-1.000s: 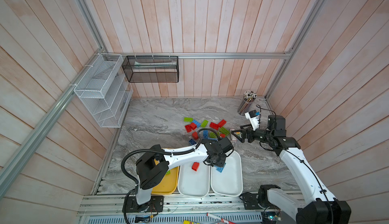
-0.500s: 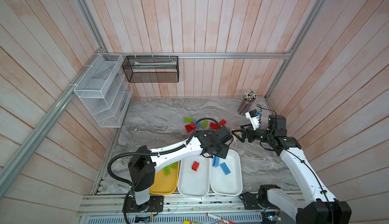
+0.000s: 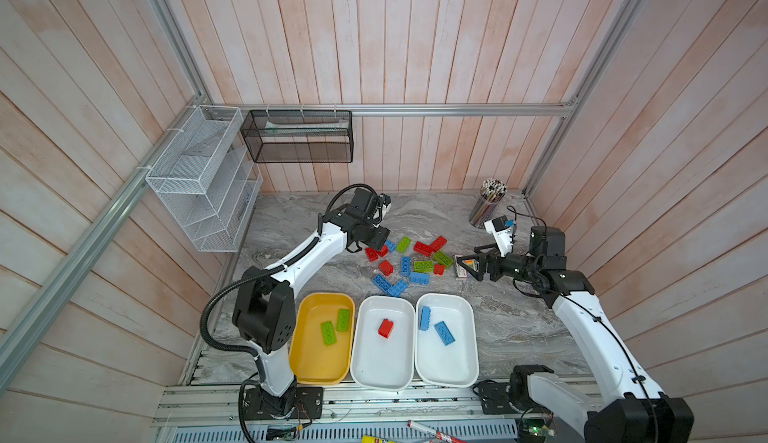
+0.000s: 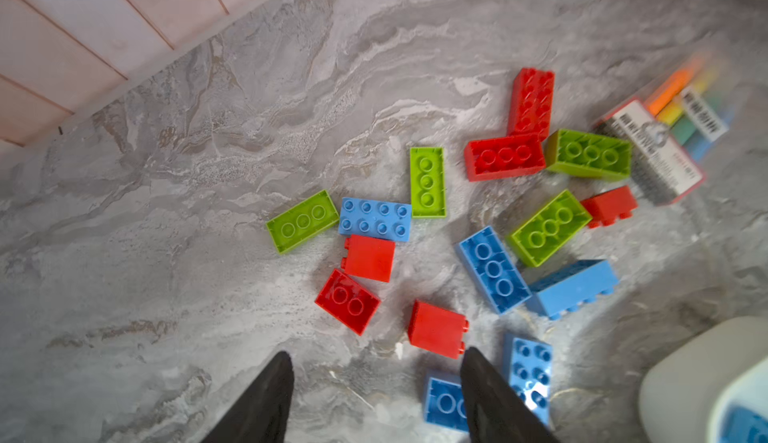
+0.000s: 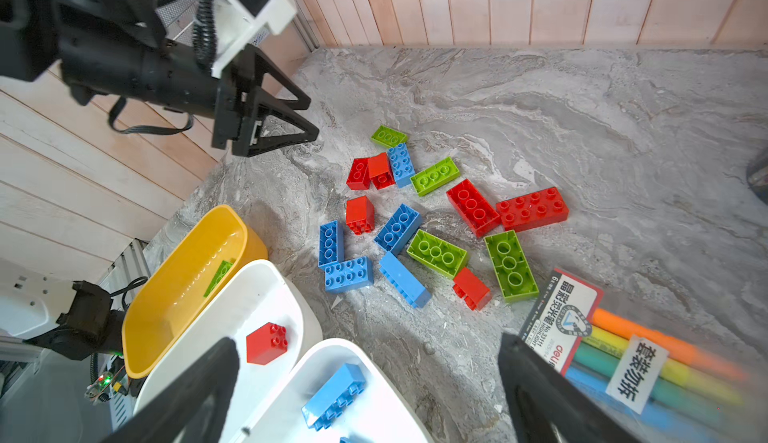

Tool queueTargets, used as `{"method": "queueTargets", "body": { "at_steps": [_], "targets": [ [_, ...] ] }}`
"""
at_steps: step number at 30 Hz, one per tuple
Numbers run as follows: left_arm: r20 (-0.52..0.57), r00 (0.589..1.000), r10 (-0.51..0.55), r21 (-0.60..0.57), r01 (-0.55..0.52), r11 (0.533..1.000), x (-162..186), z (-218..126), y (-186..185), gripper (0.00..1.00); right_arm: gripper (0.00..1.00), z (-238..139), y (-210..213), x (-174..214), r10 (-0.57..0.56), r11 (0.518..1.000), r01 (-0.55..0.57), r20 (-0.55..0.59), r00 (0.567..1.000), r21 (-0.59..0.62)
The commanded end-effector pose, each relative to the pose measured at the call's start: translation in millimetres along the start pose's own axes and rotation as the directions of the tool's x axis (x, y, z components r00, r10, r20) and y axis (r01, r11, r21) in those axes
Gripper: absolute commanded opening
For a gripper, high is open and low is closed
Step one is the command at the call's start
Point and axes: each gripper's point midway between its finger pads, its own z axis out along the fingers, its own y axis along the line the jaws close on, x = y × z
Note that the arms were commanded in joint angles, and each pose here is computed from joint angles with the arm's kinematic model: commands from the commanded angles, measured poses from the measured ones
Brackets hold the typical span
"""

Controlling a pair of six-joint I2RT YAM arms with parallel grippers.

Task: Sort the legos into containers by color
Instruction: 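Reach the left gripper to the far side of the pile and grasp a lime-green brick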

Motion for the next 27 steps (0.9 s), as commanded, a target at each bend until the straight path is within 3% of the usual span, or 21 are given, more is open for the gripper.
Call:
{"method": "queueTargets", "body": {
  "at_steps": [1, 15, 21, 27],
  "targets": [
    [0.021, 0.974, 0.223, 0.088, -0.224, 0.97, -1, 23, 4, 0.66, 0.98, -3, 4, -9, -0.013, 1.0, 0.014, 0.023, 1.0, -0.015],
    [0.013, 0.913, 0.407, 0.139, -0.404, 0.904, 17, 91, 68, 0.66, 0.98, -6, -2, 5, 0.009, 0.999, -0.009, 0.002, 1.0, 0.039],
    [0.039, 0.864, 0.503, 0.188, -0.501, 0.845, 25, 105, 68, 0.66, 0.98, -8, -4, 15, 0.022, 0.998, -0.022, -0.002, 1.0, 0.063],
    [0.023, 0.841, 0.541, 0.214, -0.532, 0.819, 35, 122, 69, 0.66, 0.98, -7, -7, 21, 0.034, 0.997, -0.032, -0.013, 0.999, 0.074]
  ]
}}
